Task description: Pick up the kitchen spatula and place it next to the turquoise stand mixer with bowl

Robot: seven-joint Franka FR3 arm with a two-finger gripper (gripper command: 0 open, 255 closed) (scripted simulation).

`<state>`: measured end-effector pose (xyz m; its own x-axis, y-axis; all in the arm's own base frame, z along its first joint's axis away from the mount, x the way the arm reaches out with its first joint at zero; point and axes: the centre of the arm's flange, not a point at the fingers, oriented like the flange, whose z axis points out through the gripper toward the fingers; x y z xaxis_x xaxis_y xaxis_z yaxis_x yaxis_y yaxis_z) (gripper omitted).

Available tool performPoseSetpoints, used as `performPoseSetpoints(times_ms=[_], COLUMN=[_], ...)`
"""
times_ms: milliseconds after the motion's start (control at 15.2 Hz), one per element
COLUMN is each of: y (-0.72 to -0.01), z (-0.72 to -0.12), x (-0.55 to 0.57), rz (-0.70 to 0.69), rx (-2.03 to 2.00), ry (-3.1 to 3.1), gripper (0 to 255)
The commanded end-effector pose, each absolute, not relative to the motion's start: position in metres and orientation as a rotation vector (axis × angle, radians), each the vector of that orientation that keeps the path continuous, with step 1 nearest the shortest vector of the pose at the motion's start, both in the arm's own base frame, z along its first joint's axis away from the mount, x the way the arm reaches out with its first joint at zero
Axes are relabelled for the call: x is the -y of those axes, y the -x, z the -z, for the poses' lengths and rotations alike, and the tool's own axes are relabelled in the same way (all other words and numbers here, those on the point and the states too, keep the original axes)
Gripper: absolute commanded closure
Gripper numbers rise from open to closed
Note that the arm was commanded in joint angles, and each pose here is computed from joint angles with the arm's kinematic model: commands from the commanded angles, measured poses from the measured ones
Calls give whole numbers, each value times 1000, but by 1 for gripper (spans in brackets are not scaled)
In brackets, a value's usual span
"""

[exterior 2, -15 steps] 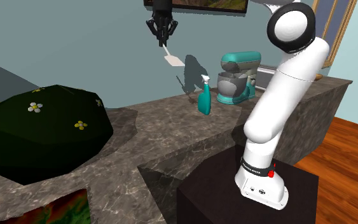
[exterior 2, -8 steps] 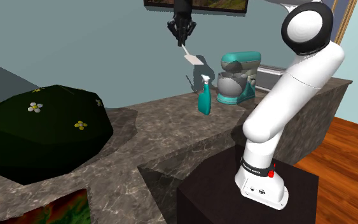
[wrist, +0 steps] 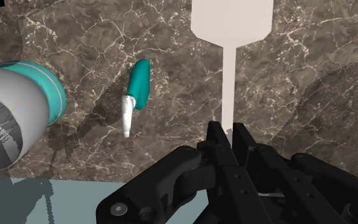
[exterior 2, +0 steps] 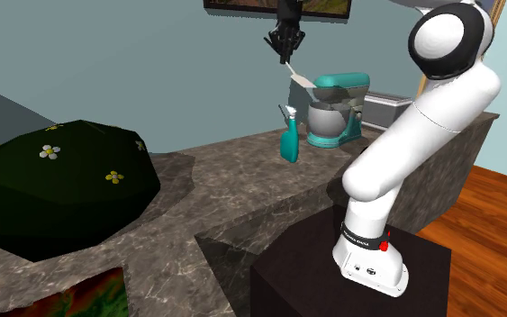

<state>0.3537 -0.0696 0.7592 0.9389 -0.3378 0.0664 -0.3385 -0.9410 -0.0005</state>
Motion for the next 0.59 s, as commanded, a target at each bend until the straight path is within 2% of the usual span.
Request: performPoseSetpoints(times_ms=[0, 528], y=[-344, -306], z=[-759, -759], x=[92, 191], rz=[-102, -102], rx=[535, 535], ry=[-3083, -3083], gripper=[255, 255])
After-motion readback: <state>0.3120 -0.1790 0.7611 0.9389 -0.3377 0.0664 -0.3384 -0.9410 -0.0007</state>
